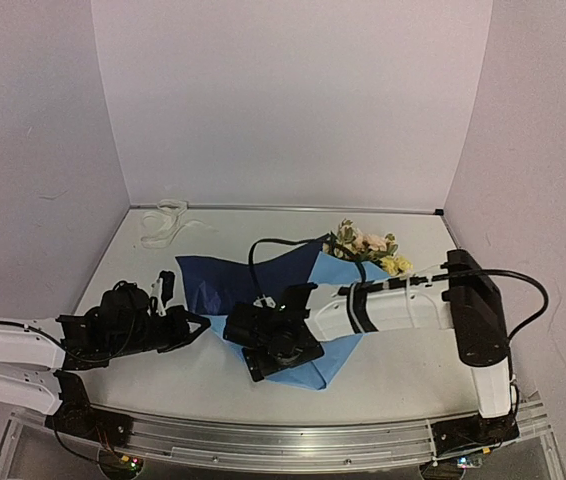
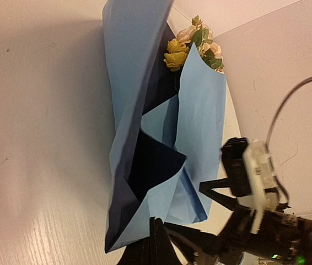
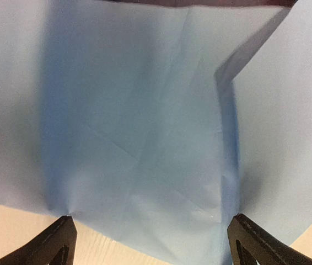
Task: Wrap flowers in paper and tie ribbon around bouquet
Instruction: Fold the two-thirds-folded wrapping paper at the center of the board.
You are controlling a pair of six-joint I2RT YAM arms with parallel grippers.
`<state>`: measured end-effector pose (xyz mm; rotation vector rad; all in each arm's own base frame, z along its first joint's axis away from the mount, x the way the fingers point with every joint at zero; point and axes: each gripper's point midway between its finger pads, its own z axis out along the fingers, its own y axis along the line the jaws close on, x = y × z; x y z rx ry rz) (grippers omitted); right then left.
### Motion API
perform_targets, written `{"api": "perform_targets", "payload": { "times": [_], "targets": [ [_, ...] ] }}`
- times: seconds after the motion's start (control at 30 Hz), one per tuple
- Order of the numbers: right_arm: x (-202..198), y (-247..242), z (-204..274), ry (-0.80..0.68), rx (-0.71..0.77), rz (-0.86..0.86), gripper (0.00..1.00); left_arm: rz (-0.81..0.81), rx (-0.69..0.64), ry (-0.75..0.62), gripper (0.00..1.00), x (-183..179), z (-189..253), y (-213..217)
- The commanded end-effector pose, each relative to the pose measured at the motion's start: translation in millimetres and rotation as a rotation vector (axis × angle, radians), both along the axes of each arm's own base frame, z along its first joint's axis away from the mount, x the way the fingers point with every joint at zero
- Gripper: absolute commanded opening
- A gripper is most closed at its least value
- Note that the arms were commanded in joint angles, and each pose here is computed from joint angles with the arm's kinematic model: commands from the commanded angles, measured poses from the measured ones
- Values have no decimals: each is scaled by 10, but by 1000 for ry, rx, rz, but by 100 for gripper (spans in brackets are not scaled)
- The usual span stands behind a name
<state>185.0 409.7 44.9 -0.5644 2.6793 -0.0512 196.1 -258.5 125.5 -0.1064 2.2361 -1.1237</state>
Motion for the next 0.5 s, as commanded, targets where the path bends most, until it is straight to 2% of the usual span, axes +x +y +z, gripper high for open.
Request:
{"api": "perform_targets", "payload": {
  "times": [0.0,0.2,0.3,0.4,0.47],
  "targets": [
    [37,5,703,-78,160,14,98,-7,-12,-65,0,72,247,-77],
    [130,-713,850,-107,226,-179,98,-70,-5,-91,0,72,306,-222],
    [188,-1079,719,-87,294,-275,93,-95,-4,-106,0,76,338,-288],
    [277,-1405,522,-49,390,-385,87,-112,3,-121,0,94,368,-352],
    [370,-1466,465,-33,505,-431,87,-120,4,-132,0,109,394,-395]
  ]
}}
